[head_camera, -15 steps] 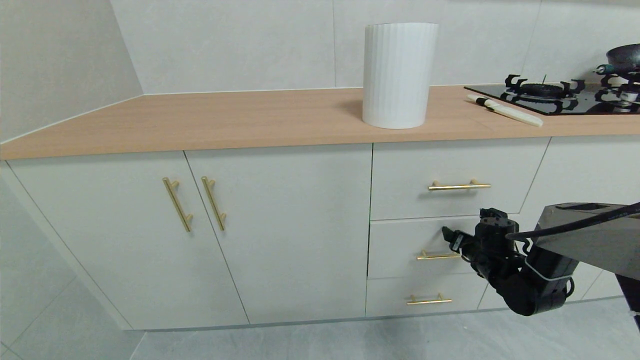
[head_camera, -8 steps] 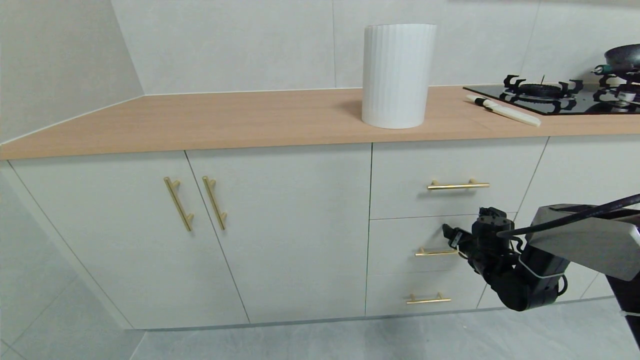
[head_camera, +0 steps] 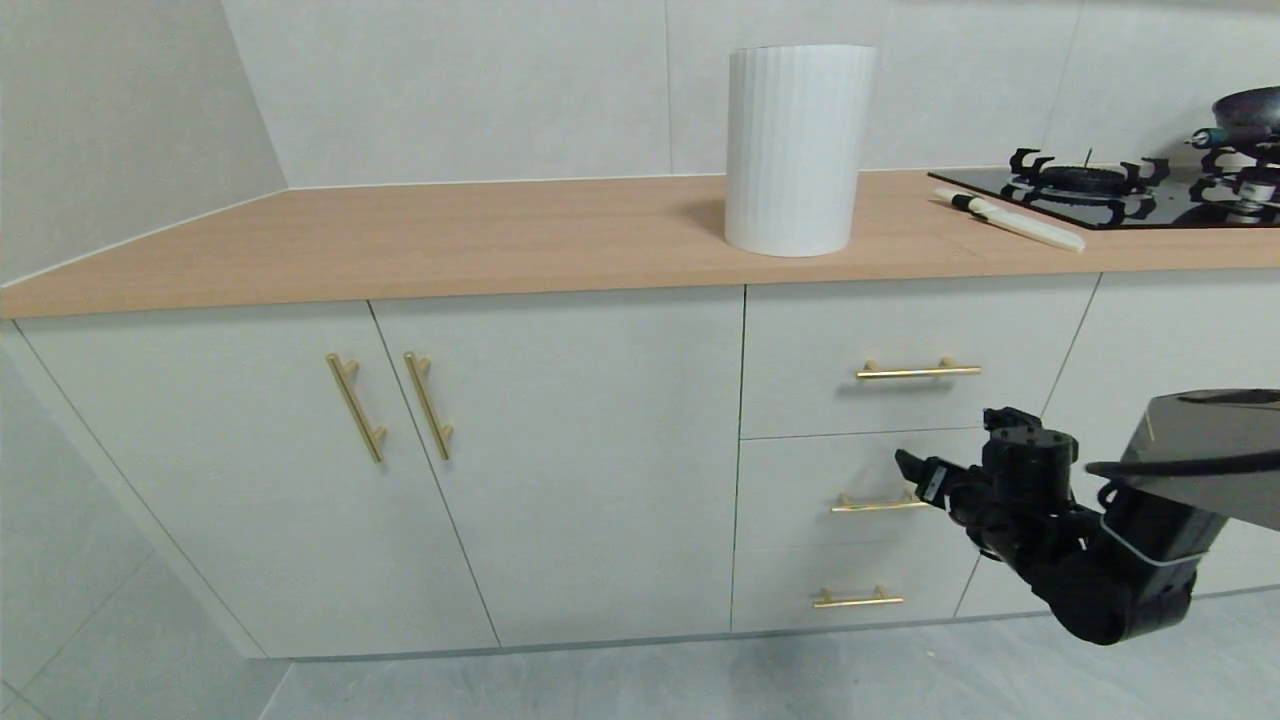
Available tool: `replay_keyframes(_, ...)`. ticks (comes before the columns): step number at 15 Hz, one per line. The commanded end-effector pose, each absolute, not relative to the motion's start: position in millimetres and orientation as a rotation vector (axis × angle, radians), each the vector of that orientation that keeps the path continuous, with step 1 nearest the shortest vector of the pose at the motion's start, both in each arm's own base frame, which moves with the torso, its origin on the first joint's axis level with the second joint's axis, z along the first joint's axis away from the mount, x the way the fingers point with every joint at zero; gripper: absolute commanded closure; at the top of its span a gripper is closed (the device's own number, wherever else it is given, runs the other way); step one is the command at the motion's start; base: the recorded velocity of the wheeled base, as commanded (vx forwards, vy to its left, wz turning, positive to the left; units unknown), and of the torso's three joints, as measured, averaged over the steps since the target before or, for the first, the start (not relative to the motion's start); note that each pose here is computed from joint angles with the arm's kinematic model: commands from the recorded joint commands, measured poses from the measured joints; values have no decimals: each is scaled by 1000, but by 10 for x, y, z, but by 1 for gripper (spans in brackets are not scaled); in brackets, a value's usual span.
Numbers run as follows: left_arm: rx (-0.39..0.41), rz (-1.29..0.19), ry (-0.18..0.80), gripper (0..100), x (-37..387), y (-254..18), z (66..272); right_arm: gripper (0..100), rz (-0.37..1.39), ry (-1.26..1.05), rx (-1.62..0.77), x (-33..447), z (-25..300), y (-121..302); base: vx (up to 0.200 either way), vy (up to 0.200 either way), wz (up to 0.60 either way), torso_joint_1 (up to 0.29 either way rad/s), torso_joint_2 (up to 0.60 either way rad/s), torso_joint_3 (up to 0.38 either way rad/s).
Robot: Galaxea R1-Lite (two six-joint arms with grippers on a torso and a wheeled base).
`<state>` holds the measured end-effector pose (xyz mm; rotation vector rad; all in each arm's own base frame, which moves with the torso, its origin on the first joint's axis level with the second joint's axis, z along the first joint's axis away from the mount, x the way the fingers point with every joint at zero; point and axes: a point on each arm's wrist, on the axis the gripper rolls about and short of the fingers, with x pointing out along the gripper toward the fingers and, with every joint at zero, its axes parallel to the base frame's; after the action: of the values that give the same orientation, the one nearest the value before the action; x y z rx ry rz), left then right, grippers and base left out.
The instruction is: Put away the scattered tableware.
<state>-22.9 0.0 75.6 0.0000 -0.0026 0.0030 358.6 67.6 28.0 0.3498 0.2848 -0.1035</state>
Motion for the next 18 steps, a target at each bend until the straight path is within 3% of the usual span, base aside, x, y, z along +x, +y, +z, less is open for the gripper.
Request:
replay_keyframes(1, 0, 3, -2, 0, -228, 0, 756, 0, 13, 174, 289, 2959, 1030, 712, 0, 0, 0, 0, 0, 0)
replay_keyframes(3, 0, 5, -2, 0, -228, 0, 756, 0, -1, 54, 209, 2546, 1432, 647, 0, 0, 0, 0, 0, 0)
replay_keyframes(6, 0, 5, -2, 0, -228, 0, 756, 0, -27, -59, 142, 2073, 1757, 532, 0, 0, 0, 0, 0, 0)
replay_keyframes(11, 0, 3, -2, 0, -228, 0, 756, 0, -338, -229, -12, 1061, 2193, 103, 0, 0, 0, 0, 0, 0)
replay_keyframes(14, 0, 3, -2, 0, -228, 0, 756, 0, -444, -211, -65, 382, 2214, -76, 0, 0, 0, 0, 0, 0)
replay_keyframes(18, 0, 3, -2, 0, -228, 0, 756, 0, -451, -235, -58, -484, 2010, -160, 0, 0, 0, 0, 0, 0)
